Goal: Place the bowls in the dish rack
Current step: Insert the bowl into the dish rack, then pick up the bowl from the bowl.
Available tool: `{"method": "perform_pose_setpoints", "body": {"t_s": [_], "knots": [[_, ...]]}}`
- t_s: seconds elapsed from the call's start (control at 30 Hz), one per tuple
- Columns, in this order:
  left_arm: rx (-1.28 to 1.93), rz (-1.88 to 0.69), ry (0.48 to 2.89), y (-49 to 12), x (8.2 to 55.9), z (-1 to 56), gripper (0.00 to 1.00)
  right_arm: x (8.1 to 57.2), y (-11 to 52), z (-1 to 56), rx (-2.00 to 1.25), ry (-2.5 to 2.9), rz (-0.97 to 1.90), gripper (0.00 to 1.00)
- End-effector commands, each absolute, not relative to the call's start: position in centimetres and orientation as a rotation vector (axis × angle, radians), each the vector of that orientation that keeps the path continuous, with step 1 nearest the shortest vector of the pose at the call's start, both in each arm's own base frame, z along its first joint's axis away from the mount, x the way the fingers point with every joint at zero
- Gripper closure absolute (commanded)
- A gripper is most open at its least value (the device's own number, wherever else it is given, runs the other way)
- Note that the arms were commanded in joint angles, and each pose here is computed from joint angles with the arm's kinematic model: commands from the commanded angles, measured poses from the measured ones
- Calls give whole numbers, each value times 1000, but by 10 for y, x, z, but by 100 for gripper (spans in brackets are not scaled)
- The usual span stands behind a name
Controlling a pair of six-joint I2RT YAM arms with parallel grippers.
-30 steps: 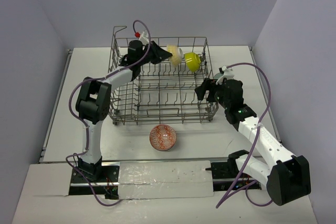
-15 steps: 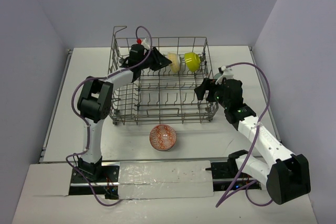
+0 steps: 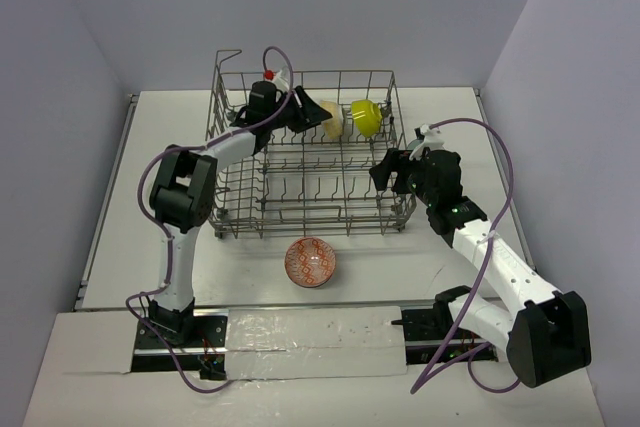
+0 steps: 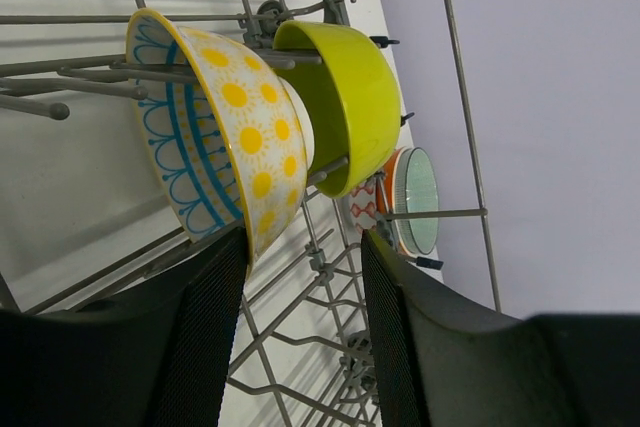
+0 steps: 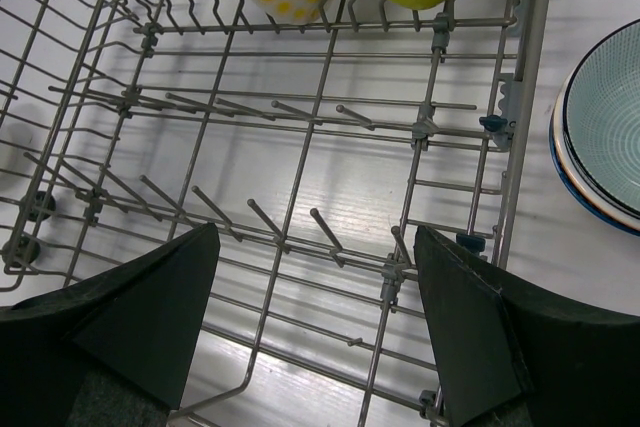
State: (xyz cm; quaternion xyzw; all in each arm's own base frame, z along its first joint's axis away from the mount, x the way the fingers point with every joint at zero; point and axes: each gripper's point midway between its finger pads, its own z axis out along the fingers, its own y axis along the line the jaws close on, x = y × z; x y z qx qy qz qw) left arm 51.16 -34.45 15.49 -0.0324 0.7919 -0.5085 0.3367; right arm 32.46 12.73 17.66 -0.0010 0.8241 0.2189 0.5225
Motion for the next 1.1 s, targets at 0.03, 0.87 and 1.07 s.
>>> {"method": "perform_pose_setpoints", "body": {"t_s": [0.03, 0.87, 1.07], "knots": [[0, -1246, 1971, -338, 512, 212, 46, 333, 131, 205, -28, 1898, 529, 14], [85, -647, 1752, -209, 391, 386, 41, 319, 138, 222, -71, 1853, 596, 13], [-102, -432, 1728, -134, 335, 399, 34, 313, 140, 228, -79, 1837, 610, 13]]}}
